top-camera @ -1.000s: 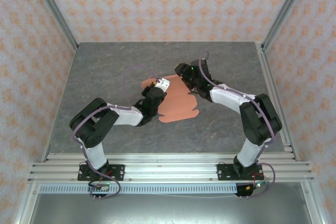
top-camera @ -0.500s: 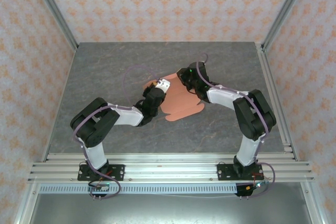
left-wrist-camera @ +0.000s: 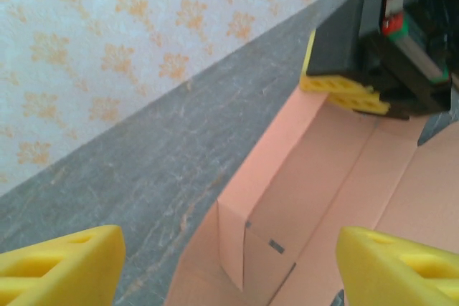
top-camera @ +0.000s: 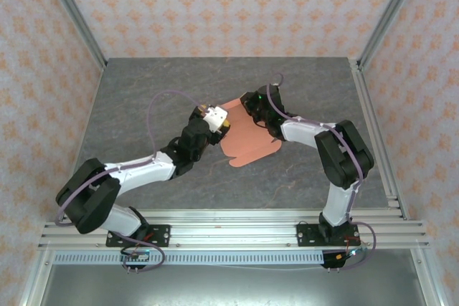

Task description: Fold the paper box

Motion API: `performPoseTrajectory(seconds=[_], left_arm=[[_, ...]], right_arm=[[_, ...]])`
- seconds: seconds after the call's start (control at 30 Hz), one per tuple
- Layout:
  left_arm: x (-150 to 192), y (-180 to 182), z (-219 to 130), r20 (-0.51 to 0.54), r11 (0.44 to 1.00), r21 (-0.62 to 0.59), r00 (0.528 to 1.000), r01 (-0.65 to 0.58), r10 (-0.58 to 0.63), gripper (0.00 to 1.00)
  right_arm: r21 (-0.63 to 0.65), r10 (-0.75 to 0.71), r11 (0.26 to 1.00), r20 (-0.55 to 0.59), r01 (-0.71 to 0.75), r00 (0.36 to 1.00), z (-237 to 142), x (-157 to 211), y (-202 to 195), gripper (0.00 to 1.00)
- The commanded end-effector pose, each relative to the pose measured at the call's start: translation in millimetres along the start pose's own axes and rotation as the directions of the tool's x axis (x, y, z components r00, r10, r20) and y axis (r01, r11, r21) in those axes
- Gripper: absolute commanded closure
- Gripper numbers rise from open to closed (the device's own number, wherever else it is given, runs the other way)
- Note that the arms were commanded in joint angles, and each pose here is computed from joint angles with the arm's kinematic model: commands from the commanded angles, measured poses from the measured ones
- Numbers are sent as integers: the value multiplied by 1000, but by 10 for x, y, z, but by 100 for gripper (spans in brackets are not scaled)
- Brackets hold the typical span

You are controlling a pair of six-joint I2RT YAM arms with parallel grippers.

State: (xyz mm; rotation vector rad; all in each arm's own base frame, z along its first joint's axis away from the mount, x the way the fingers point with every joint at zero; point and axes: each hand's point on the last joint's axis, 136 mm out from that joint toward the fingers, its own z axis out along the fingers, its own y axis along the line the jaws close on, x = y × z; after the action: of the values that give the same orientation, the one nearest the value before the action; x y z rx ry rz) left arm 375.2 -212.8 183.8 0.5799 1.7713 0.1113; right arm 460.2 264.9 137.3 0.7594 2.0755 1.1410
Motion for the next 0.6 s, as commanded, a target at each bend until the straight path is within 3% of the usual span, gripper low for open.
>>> performPoseTrajectory(seconds=[0.0,0.13,0.23,0.37,0.57], left_arm=[[64,-58,97,-66,994,14,992,-107,107,32],[82,-131,257,-71,983,16,981,-180,181,41],[101,-148,388,-103,972,3,966,-236,235,42],[82,-168,529,-115,968,-11,962,-250,247,42],[12,-180,694,-106,963,-46,959,-267,261,51]], right_arm=[[18,-3,1000,-8,3,1000,50,55,-152,89],[14,3,1000,-13,-3,1000,61,63,-158,89],[14,5,1000,-17,-5,1000,71,73,-169,89],[11,10,1000,-20,-10,1000,82,83,-182,89],[-2,19,1000,-28,-19,999,87,106,-165,89]])
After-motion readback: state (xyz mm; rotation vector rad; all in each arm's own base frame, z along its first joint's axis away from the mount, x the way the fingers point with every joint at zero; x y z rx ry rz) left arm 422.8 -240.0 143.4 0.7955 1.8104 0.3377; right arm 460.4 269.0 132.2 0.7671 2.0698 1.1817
